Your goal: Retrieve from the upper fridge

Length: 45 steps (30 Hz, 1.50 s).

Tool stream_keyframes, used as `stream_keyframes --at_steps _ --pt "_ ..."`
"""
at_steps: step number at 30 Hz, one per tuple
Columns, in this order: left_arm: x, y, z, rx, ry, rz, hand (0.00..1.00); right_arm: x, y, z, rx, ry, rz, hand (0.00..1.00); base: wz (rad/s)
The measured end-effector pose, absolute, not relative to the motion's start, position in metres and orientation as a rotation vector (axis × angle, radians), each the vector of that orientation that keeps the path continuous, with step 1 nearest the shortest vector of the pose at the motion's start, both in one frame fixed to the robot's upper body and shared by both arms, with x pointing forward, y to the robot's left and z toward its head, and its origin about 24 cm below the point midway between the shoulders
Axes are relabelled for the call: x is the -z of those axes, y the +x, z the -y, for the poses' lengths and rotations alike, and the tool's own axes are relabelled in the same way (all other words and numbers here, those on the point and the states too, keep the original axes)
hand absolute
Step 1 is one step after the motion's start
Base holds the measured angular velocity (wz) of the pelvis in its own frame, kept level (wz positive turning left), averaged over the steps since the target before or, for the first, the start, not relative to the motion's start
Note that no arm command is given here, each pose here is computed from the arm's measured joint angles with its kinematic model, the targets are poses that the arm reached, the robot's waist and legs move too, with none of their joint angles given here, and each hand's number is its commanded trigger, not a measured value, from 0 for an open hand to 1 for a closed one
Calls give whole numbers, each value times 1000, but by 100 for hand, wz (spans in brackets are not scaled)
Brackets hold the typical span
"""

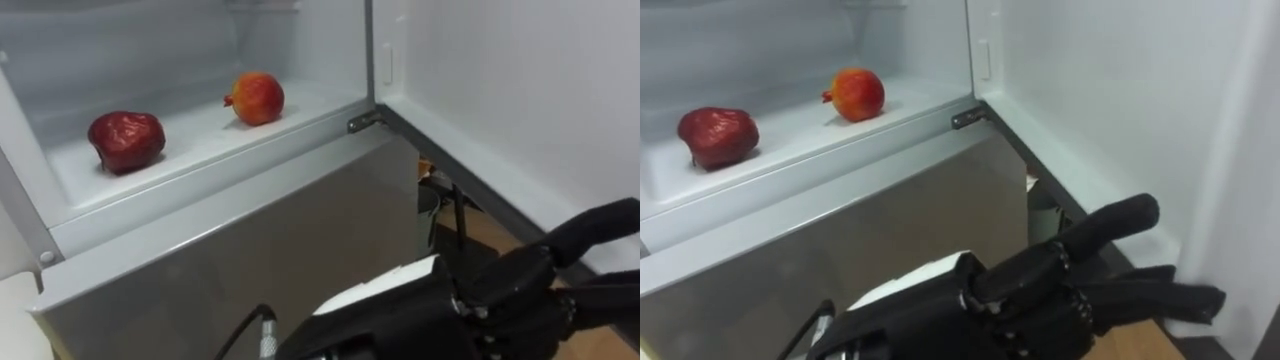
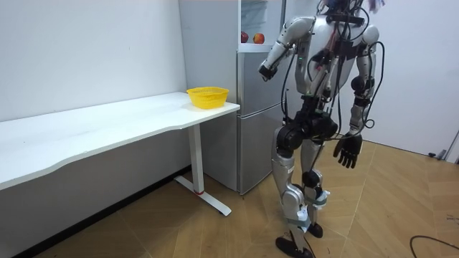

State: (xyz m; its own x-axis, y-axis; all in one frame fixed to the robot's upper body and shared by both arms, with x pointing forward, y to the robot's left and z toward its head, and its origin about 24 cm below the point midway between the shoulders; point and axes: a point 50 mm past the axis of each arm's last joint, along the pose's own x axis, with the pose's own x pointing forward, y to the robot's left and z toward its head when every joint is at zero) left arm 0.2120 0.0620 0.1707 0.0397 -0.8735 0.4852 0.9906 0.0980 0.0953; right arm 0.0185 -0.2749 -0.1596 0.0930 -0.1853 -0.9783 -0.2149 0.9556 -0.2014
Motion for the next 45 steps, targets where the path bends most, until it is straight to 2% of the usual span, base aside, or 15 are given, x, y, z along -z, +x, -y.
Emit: stream_keyframes --at_steps 15,24,30,36,38,45 --pt "-203 206 -74 1470 -503 651 0 159 27 273 -56 -376 -1451 0 12" --pt "-212 202 -91 1363 -481 729 0 160 26 270 -76 -418 -1441 0 20" --pt "-219 208 -123 1058 -349 795 0 162 22 265 -105 -484 -1444 0 20" --pt "-213 205 -177 588 -115 794 0 164 21 259 -98 -467 -1433 0 25" --pt "-211 202 -200 365 -27 779 0 163 16 261 -67 -476 -1435 0 38" --pt "-219 182 -255 -123 104 818 0 163 0 262 -27 -468 -1456 0 31"
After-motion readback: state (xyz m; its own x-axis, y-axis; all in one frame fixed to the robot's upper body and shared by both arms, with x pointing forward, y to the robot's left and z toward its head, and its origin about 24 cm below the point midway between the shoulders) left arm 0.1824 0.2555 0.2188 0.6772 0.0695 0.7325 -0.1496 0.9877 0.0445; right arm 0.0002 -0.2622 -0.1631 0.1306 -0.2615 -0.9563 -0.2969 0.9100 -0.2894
